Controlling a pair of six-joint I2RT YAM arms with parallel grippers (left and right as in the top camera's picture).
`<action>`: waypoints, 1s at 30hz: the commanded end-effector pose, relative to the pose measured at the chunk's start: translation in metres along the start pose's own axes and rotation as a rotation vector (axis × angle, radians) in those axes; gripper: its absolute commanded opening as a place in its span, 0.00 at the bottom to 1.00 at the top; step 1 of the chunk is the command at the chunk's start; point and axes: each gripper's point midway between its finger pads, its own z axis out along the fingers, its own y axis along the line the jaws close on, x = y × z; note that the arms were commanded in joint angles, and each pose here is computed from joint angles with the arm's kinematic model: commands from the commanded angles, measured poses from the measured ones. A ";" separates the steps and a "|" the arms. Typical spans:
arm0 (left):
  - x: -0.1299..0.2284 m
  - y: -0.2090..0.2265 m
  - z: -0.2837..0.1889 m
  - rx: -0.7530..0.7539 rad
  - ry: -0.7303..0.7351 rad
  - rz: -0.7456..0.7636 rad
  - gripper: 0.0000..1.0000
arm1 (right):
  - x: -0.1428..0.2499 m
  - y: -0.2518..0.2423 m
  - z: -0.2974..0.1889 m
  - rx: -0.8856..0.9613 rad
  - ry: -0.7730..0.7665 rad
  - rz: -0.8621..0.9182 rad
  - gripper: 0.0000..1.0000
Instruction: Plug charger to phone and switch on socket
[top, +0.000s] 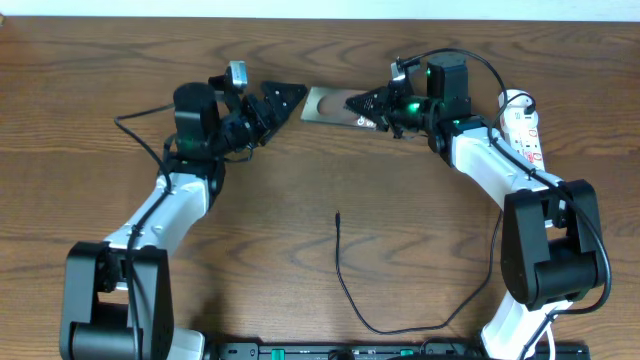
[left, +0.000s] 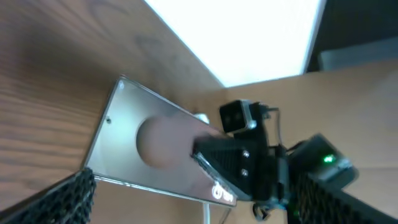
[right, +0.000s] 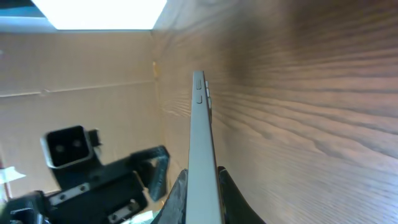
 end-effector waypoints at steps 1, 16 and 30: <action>-0.001 -0.008 -0.006 0.040 -0.021 -0.166 0.99 | -0.003 0.019 -0.003 -0.059 0.008 0.015 0.01; -0.024 -0.031 -0.011 0.144 -0.122 -0.278 1.00 | -0.020 0.044 0.005 -0.128 -0.094 0.223 0.01; -0.033 -0.026 -0.016 0.133 -0.158 -0.302 0.99 | 0.003 0.088 0.037 -0.235 -0.113 0.359 0.01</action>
